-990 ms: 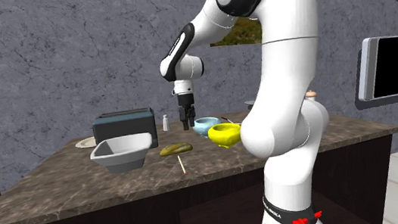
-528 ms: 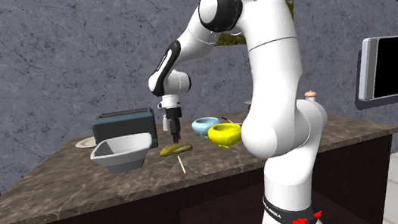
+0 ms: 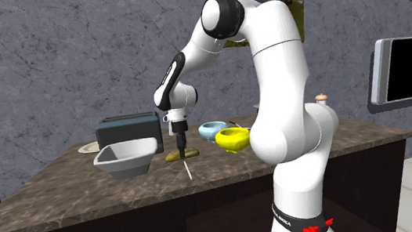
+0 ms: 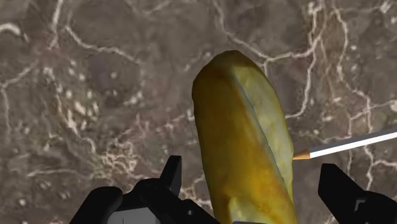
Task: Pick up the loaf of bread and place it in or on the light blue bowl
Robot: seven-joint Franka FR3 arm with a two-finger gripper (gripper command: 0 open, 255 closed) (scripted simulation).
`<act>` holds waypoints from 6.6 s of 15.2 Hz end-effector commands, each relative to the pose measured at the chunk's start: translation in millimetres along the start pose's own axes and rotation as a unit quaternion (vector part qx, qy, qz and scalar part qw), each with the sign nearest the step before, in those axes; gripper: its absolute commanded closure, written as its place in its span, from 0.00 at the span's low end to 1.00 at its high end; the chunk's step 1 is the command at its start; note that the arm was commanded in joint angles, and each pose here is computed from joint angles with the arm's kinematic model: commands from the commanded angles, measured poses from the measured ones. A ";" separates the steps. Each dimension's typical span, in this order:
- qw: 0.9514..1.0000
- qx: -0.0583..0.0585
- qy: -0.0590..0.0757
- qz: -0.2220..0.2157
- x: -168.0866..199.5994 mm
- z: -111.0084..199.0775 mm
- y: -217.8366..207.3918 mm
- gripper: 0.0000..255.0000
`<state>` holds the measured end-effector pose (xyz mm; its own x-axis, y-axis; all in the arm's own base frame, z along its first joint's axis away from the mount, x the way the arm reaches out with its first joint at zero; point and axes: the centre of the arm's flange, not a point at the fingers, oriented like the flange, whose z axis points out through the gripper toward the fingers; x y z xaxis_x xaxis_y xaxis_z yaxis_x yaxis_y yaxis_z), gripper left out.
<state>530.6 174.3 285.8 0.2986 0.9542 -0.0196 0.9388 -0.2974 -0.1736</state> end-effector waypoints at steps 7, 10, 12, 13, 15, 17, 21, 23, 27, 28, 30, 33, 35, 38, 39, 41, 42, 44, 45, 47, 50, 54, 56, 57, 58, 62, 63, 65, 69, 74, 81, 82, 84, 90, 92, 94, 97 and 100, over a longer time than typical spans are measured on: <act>1.000 0.000 0.000 0.000 -0.3 3.8 0.3 0.00; 1.000 0.000 0.000 0.000 -0.3 3.7 0.4 1.00; 1.000 0.000 0.000 0.000 -0.3 3.8 0.4 1.00; 1.000 0.000 0.000 0.000 -0.3 3.7 0.4 1.00; 1.000 0.000 0.000 0.000 -0.3 3.7 0.4 1.00; 1.000 0.000 0.000 0.000 -0.3 3.8 0.3 1.00; 1.000 0.000 0.000 0.000 -0.7 -17.0 -3.3 1.00; 1.000 0.000 0.000 0.000 -0.9 -27.4 -5.2 1.00; 1.000 0.000 0.000 0.000 -1.3 -48.2 -8.8 1.00; 1.000 0.000 0.000 0.000 -1.5 -53.4 -9.7 1.00; 1.000 0.000 0.000 0.000 -1.7 -63.8 -11.6 1.00; 1.000 0.000 0.000 0.000 -2.0 -79.4 -14.3 1.00; 1.000 0.000 0.000 0.000 -2.2 -89.8 -16.2 1.00; 1.000 0.000 0.000 0.000 -2.5 -105.4 -18.9 1.00; 1.000 0.000 0.000 0.000 -2.6 -110.6 -19.8 1.00; 1.000 0.000 0.000 0.000 -2.8 -121.0 -21.7 1.00; 1.000 0.000 0.000 0.000 -2.9 -126.2 -22.6 1.00; 1.000 0.000 0.000 0.000 -3.1 -136.6 -24.4 1.00; 1.000 0.000 0.000 0.000 -3.2 -141.8 -25.3 1.00; 1.000 0.000 0.000 0.000 -3.4 -152.1 -27.2 1.00; 1.000 0.000 0.000 0.000 -3.7 -164.5 -29.4 1.00; 1.000 0.000 0.000 0.000 -38.0 -169.6 10.4 1.00; 1.000 0.000 0.000 0.000 -55.2 -172.2 30.3 1.00; 1.000 0.000 0.000 0.000 -63.8 -173.4 40.2 1.00; 1.000 0.000 0.000 0.000 -72.4 -174.7 50.2 1.00; 1.000 0.000 0.000 0.000 -106.8 -179.8 89.9 1.00; 1.000 0.000 0.000 0.000 -115.4 -181.1 99.8 1.00; 1.000 0.000 0.000 0.000 -132.6 -183.7 119.7 1.00; 1.000 0.000 0.000 0.000 -166.9 -188.8 159.5 1.00; 1.000 0.000 0.000 0.000 -176.5 -169.5 174.6 1.00; 1.000 0.000 0.000 0.000 -175.8 -133.1 181.1 1.00; 1.000 0.000 0.000 0.000 -175.7 -127.2 182.2 1.00; 1.000 0.000 0.000 0.000 -175.7 -127.2 182.1 1.00; 1.000 0.000 0.000 0.000 -175.7 -127.2 182.2 1.00; 1.000 0.000 0.000 0.000 -176.6 -128.3 182.1 0.00; 1.000 0.000 0.000 0.000 -176.3 -128.4 182.2 0.00; 1.000 0.000 0.000 0.000 -175.7 -140.4 182.1 0.00; 1.000 0.000 0.000 0.000 -175.7 -177.2 182.1 0.00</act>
<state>678.2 -52.2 418.2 0.2989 0.9541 -0.0190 0.9391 -0.2976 -0.1721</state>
